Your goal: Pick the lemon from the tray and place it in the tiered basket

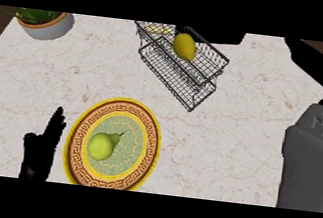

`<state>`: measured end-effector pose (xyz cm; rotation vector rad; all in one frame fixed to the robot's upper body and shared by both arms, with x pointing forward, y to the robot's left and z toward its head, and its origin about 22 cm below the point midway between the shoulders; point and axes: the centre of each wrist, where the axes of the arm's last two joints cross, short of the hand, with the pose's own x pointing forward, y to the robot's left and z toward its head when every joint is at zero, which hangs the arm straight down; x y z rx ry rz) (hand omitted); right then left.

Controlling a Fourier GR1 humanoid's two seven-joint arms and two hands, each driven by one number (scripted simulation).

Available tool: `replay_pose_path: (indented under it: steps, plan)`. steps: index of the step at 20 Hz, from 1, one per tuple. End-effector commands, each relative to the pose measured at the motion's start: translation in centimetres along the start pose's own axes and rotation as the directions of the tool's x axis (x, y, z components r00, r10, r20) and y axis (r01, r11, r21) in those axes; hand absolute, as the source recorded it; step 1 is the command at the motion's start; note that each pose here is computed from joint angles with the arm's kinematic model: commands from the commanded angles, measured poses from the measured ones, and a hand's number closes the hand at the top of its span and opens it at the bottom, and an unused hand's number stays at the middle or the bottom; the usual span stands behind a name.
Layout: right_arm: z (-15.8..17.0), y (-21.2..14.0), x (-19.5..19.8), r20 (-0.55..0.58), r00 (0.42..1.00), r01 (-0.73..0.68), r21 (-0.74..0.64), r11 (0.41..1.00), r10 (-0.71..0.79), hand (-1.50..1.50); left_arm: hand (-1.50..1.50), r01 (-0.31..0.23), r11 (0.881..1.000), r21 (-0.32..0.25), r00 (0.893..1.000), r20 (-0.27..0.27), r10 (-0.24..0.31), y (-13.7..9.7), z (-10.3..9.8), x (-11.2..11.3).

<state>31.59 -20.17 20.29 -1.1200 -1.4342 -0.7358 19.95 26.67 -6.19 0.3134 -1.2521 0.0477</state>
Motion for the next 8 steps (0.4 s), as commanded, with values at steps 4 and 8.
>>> replay_pose_path:
  steps: [4,8]
  plan:
    - [1.3,-11.2,-1.3,-0.040,0.999,-0.031,0.027,0.999,0.032,-1.50,0.00,-0.013,1.000,0.019,1.000,-0.006,0.013,0.1,0.4,-0.3]
    - [2.6,-17.6,-1.6,-0.015,1.000,-0.012,0.084,0.996,0.013,-1.50,0.00,-0.004,1.000,0.023,1.000,-0.015,0.005,0.8,0.6,-0.8]
